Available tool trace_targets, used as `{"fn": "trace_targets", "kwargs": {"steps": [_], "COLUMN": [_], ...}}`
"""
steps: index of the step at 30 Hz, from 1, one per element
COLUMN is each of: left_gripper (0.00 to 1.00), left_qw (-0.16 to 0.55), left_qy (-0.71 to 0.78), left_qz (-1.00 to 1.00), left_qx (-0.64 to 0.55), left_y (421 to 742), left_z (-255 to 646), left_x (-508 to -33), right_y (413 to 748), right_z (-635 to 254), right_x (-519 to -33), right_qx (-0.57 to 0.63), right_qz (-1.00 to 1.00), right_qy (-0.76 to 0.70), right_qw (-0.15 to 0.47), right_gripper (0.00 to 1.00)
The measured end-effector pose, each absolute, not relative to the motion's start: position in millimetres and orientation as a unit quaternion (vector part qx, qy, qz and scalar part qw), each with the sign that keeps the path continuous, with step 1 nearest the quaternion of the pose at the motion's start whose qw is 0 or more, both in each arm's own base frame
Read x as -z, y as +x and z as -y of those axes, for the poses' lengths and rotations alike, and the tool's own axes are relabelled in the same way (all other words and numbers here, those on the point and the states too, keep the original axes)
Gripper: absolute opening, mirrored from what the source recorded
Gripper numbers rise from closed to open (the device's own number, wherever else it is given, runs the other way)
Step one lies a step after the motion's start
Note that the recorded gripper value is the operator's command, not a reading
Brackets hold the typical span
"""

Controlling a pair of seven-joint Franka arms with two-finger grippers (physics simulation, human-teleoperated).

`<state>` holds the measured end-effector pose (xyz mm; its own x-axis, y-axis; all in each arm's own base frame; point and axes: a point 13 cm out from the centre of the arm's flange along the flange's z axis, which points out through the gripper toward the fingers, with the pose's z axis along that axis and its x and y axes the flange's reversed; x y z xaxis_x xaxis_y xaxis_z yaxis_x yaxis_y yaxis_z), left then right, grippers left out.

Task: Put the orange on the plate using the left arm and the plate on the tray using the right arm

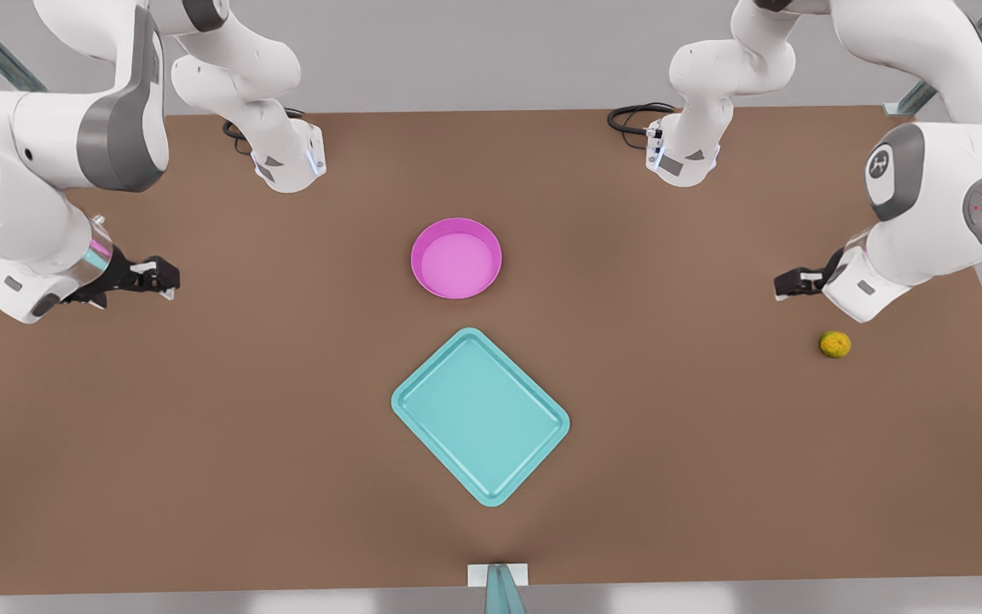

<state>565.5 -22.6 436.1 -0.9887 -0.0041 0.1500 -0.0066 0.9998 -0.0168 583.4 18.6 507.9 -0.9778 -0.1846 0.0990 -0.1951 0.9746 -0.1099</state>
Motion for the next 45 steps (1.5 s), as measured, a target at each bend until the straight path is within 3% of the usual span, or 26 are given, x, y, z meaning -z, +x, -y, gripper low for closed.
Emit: {"fn": "trace_targets", "kwargs": {"steps": [3, 5, 8, 10, 13, 22, 29, 45], "left_gripper": [1.0, 1.0, 1.0, 1.0, 1.0, 1.0, 1.0, 1.0], "left_qw": [0.1, 0.144, 0.188, 0.193, 0.166, 0.097, 0.107, 0.114], "left_qy": [0.015, 0.054, 0.105, 0.112, 0.102, 0.043, 0.015, -0.024], "left_qz": [0.995, 0.988, 0.977, 0.975, 0.981, 0.994, 0.994, 0.993], "left_qx": [-0.008, -0.003, -0.001, -0.002, 0.004, 0.021, 0.019, 0.015], "left_y": [562.3, 562.2, 537.8, 521.0, 524.6, 550.1, 537.3, 526.2], "left_z": [14.0, -33.6, -116.3, -147.9, -182.7, -235.5, -254.0, -270.4], "left_x": [-406.7, -344.0, -245.9, -193.8, -152.2, -105.5, -71.1, -42.9], "right_y": [586.2, 588.5, 589.1, 588.6, 583.3, 576.6, 569.3, 565.0], "right_z": [-18.6, -18.7, -18.8, -18.4, -18.9, -24.1, -29.3, -31.7], "right_x": [-505.4, -500.0, -497.1, -494.9, -487.2, -473.8, -457.3, -447.3], "right_qx": [-0.06, -0.061, -0.058, -0.057, -0.055, -0.053, -0.052, -0.052], "right_qz": [0.992, 0.992, 0.992, 0.992, 0.991, 0.989, 0.986, 0.984], "right_qy": [0.099, 0.1, 0.102, 0.103, 0.105, 0.112, 0.118, 0.122], "right_qw": [0.043, 0.047, 0.049, 0.052, 0.064, 0.083, 0.107, 0.121], "right_gripper": [1.0, 1.0, 1.0, 1.0, 1.0, 1.0, 1.0, 1.0]}}
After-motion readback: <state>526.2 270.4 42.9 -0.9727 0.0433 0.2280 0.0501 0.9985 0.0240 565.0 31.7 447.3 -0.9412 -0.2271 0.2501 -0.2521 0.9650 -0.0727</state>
